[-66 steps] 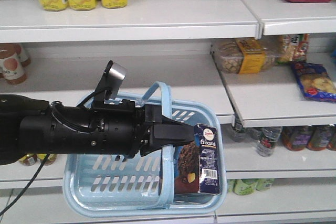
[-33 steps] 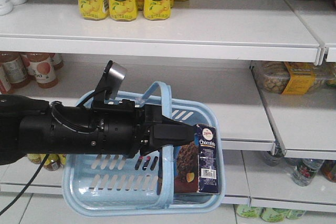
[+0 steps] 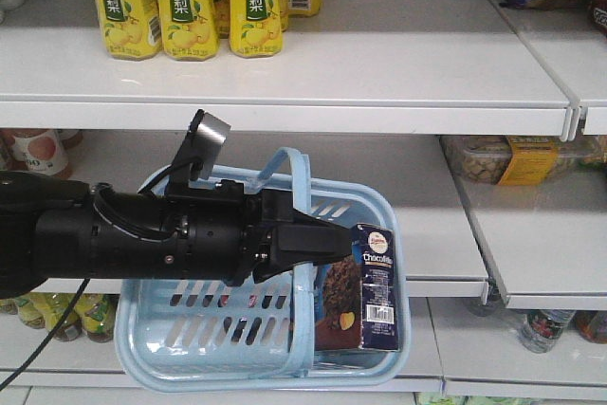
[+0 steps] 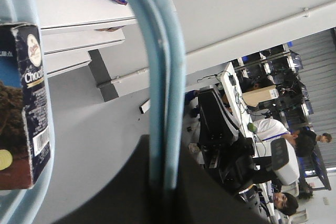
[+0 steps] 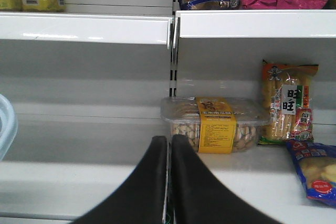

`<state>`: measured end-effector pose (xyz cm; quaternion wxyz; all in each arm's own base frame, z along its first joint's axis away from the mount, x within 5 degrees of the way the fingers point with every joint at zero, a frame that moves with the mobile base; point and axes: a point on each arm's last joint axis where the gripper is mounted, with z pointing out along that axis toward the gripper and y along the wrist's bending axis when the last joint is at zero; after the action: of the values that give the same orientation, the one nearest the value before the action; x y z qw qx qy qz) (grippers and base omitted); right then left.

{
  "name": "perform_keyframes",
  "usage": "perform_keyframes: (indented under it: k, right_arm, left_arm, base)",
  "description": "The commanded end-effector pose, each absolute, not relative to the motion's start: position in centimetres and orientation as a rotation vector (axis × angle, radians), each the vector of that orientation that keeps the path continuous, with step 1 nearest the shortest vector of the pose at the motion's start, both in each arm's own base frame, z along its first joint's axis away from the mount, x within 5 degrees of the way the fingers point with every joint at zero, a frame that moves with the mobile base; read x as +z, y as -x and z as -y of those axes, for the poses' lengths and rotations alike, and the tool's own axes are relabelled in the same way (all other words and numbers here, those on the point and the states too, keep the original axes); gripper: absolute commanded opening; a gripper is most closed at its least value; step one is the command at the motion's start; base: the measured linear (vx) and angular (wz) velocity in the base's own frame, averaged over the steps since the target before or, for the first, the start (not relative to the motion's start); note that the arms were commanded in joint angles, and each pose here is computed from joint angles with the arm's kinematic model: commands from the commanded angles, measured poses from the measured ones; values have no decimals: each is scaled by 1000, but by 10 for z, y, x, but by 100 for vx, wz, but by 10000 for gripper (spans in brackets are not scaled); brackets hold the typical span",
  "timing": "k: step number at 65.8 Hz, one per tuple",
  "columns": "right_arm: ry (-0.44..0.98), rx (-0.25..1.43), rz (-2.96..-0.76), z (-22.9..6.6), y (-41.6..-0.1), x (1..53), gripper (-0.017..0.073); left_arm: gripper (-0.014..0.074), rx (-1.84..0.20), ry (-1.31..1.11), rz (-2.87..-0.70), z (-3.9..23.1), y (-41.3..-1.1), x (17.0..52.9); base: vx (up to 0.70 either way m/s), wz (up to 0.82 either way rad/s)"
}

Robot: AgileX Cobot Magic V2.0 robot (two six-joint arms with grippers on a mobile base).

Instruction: Left arm holds basket, right arm returns cookies

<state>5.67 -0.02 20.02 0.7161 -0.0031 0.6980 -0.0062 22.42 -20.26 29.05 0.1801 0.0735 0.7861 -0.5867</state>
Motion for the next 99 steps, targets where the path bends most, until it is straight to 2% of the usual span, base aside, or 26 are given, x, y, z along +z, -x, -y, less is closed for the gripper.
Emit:
perform_keyframes:
  k: [1,99]
  right_arm:
    - [9,-25,-1475,1,-56,202,-10]
    - [9,-25,-1475,1,-56,202,-10]
  left_arm:
    - [-3,-1795,-202,-2078,204,-219,321]
    - [-3,-1795,-202,-2078,204,-219,321]
  base:
    - [8,-5]
    - [4,-2]
